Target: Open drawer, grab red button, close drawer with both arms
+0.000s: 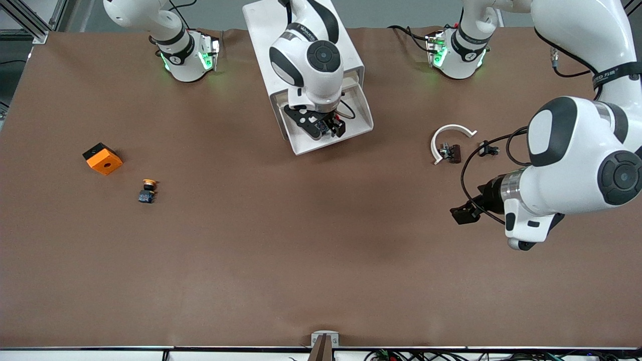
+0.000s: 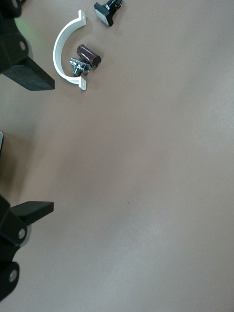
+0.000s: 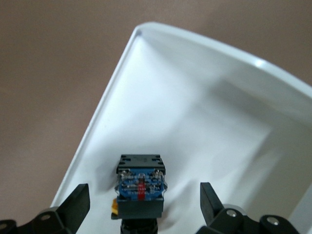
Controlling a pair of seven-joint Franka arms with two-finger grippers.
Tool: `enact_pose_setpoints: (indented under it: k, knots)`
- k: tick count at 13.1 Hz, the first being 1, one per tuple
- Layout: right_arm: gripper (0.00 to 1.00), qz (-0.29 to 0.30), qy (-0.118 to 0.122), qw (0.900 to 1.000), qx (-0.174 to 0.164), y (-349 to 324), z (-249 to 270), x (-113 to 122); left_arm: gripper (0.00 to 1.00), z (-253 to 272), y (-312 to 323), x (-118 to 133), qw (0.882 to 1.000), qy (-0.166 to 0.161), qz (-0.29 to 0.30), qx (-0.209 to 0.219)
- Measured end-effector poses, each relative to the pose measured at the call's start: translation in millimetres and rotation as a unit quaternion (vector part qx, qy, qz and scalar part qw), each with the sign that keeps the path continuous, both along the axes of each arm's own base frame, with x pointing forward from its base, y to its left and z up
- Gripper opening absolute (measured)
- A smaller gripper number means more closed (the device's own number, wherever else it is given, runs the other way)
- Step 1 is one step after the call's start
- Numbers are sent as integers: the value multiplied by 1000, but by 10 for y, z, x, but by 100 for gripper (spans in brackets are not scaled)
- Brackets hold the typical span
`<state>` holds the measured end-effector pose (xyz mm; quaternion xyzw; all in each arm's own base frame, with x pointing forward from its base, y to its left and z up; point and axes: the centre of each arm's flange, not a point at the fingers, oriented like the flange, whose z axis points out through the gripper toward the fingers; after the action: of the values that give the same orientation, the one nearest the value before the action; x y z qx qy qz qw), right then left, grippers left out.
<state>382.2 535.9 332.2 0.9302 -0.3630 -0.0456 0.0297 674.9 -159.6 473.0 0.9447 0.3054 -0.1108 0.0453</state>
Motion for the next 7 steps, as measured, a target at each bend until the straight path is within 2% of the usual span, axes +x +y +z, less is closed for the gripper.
enact_pose_setpoints:
  k: [4, 7]
  knots:
    - [100, 4, 2, 1000, -4, 2, -64, 8, 100, -37, -261, -97, 998, -3, -42, 36]
    - [96, 9, 2, 1000, -3, -2, -62, 14, 100, 20, -463, -182, 998, -7, -60, 35]
